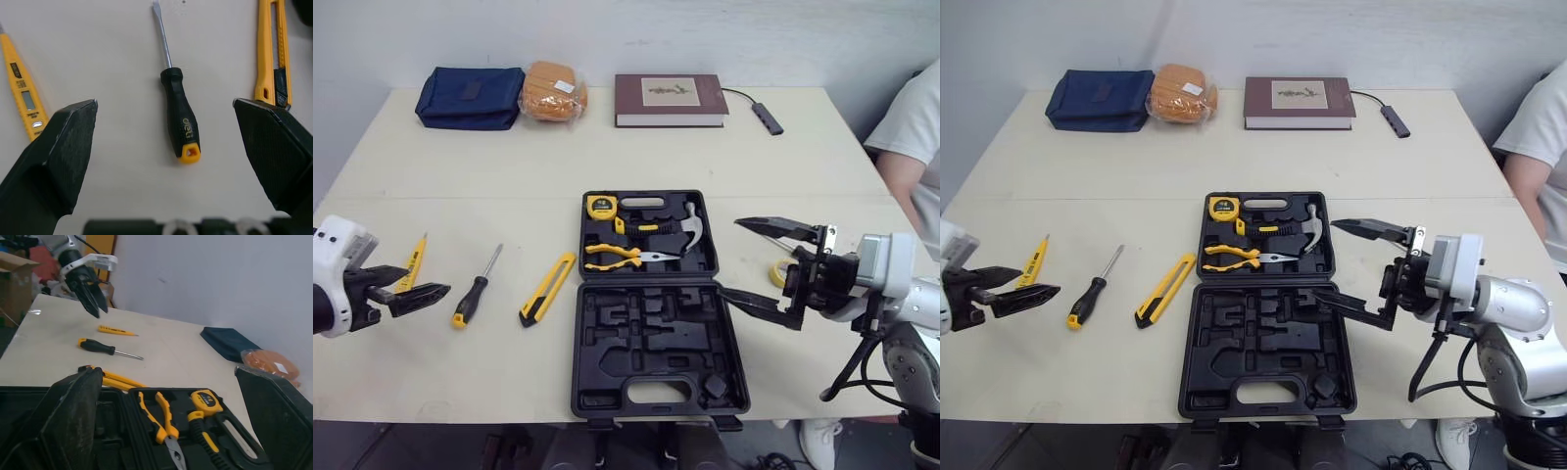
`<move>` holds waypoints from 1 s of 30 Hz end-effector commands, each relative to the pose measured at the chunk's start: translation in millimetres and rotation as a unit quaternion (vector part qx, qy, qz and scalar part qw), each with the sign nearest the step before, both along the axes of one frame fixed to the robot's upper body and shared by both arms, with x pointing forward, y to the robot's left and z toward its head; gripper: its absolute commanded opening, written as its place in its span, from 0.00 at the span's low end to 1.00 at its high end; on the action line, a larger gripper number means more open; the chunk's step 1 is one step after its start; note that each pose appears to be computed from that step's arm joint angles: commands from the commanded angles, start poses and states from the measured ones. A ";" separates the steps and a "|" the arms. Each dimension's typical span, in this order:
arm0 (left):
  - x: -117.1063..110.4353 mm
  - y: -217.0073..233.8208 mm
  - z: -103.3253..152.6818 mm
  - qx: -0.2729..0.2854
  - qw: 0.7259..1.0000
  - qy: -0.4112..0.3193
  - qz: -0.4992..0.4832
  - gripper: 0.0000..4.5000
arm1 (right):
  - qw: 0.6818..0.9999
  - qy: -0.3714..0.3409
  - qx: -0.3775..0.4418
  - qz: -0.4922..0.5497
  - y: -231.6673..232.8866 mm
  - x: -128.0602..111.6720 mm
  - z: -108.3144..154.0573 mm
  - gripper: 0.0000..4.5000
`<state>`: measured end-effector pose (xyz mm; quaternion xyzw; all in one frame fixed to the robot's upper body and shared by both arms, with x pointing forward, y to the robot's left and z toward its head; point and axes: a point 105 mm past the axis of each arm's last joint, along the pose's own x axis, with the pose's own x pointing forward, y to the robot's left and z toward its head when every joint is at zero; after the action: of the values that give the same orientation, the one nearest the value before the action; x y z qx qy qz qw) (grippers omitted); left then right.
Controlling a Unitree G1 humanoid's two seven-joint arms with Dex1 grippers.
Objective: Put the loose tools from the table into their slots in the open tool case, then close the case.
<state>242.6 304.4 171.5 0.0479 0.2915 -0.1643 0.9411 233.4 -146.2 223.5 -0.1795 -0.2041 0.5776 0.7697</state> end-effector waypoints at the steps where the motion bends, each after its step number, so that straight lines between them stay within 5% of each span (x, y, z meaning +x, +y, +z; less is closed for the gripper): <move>1: -0.8 -12.9 -17.9 0.016 1.000 0.011 0.015 1.00 | 1.000 -0.007 -0.016 0.016 0.8 -4.0 -5.0 1.00; 11: -2.3 -24.0 -55.2 -0.002 0.999 0.031 0.038 1.00 | 1.000 -0.012 -0.015 0.008 -1.2 -2.6 -6.5 1.00; 20: 11.0 -27.4 -60.1 -0.006 0.999 0.006 0.035 0.16 | 1.000 -0.001 -0.018 0.005 2.1 -3.3 -9.8 1.00; 26: 13.0 -15.4 -57.1 -0.003 0.999 -0.018 0.045 0.16 | 1.000 0.008 -0.019 -0.004 1.7 -2.9 -14.3 1.00; 30: 29.3 -13.1 -8.2 0.011 0.987 -0.158 -0.015 0.16 | 1.000 0.002 -0.021 -0.023 -6.0 -0.4 -15.8 1.00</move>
<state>264.3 288.0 120.8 0.0358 0.2340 -0.1498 0.9600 235.3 -148.8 199.9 -0.1870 -0.1641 0.5759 0.7788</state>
